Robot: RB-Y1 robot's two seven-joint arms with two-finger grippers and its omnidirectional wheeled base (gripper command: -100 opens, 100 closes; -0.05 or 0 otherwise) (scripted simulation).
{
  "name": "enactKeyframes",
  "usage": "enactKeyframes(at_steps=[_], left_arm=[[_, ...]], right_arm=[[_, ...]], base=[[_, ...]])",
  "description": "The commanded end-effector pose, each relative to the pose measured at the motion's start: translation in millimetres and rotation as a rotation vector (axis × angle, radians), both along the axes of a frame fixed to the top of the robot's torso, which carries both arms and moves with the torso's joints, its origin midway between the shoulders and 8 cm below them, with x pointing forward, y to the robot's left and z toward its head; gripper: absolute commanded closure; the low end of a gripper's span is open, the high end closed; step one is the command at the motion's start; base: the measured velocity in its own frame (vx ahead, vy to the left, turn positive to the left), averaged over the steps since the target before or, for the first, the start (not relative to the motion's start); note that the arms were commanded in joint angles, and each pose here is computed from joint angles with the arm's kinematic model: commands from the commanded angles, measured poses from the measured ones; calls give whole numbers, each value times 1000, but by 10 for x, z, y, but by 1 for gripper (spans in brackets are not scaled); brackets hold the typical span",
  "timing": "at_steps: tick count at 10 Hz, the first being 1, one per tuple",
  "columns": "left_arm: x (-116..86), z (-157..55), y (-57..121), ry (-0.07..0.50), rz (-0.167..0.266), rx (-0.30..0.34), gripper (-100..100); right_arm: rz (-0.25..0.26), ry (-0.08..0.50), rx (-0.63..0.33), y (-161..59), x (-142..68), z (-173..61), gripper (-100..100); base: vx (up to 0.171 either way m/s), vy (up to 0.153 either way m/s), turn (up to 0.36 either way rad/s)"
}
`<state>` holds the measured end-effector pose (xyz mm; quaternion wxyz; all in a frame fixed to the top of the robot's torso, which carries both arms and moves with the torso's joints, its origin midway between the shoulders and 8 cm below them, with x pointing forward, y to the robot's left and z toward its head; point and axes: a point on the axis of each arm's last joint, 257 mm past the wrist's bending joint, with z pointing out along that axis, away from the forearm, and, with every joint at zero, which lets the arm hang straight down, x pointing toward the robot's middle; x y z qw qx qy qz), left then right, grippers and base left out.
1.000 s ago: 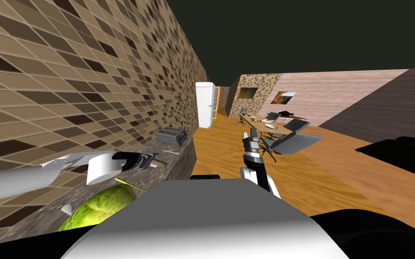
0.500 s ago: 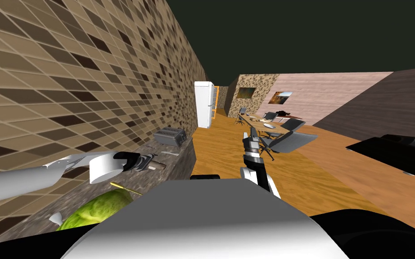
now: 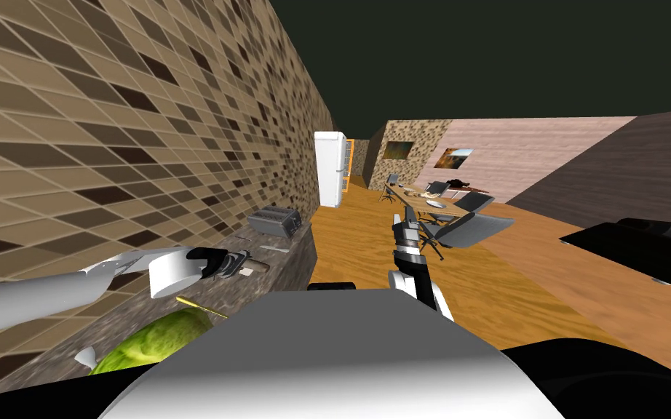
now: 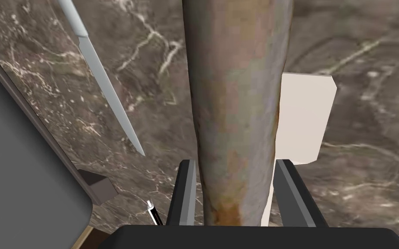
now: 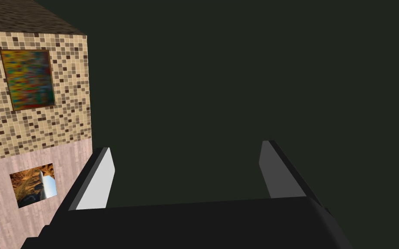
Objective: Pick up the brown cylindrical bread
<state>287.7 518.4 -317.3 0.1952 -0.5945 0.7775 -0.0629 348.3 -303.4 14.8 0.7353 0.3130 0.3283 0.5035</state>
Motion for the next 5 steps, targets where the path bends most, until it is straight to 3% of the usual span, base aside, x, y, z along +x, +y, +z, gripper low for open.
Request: enactKeyframes(at_steps=[1,3,4,5], left_arm=[[0,0,0,0,0,0,100],[3,0,-4,-1,-1,-1,100],[3,-1,-5,-1,-1,-1,0],[2,93,-28,-1,-3,0,100]], right_arm=[[0,0,0,0,0,0,0],[0,0,0,0,0,0,0],[0,0,0,0,0,0,0],[0,0,0,0,0,0,0]], base=[[0,0,0],[0,0,0],[0,0,0],[-14,-1,9]])
